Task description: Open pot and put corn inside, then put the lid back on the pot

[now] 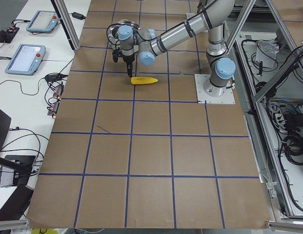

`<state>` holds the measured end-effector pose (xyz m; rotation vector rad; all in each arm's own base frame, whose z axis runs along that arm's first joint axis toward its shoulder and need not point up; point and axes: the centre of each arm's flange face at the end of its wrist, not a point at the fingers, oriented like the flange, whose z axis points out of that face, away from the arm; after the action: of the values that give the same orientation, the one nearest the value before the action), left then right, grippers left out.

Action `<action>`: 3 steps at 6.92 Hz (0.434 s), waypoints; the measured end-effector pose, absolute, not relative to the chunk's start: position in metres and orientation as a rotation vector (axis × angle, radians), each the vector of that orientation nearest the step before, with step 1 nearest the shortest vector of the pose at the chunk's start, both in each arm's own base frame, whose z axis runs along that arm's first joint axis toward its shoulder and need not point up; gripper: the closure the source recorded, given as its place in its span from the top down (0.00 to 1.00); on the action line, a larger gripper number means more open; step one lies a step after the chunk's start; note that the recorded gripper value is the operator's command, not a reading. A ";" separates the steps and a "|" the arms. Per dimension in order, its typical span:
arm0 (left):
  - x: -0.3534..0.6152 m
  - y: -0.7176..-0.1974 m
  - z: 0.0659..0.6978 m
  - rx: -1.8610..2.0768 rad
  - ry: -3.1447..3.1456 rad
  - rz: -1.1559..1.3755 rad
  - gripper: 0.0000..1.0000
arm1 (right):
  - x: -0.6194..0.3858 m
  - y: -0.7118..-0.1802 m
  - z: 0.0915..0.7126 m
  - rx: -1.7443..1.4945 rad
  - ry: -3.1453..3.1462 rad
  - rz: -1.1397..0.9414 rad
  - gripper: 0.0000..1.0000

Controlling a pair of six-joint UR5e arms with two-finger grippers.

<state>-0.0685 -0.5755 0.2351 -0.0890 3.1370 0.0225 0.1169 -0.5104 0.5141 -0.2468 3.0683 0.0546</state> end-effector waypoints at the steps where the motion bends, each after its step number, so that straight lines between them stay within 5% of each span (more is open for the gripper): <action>1: -0.068 -0.565 0.227 -0.087 3.135 0.002 1.00 | 0.117 -0.497 0.505 -0.246 3.059 0.066 0.39; 3: -0.064 -0.550 0.223 -0.072 3.121 -0.022 1.00 | 0.117 -0.483 0.494 -0.243 3.060 0.076 0.39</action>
<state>-0.0636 -0.5497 0.2232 -0.0719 3.1212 -0.0217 0.1166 -0.4834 0.4943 -0.2428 3.0601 0.0755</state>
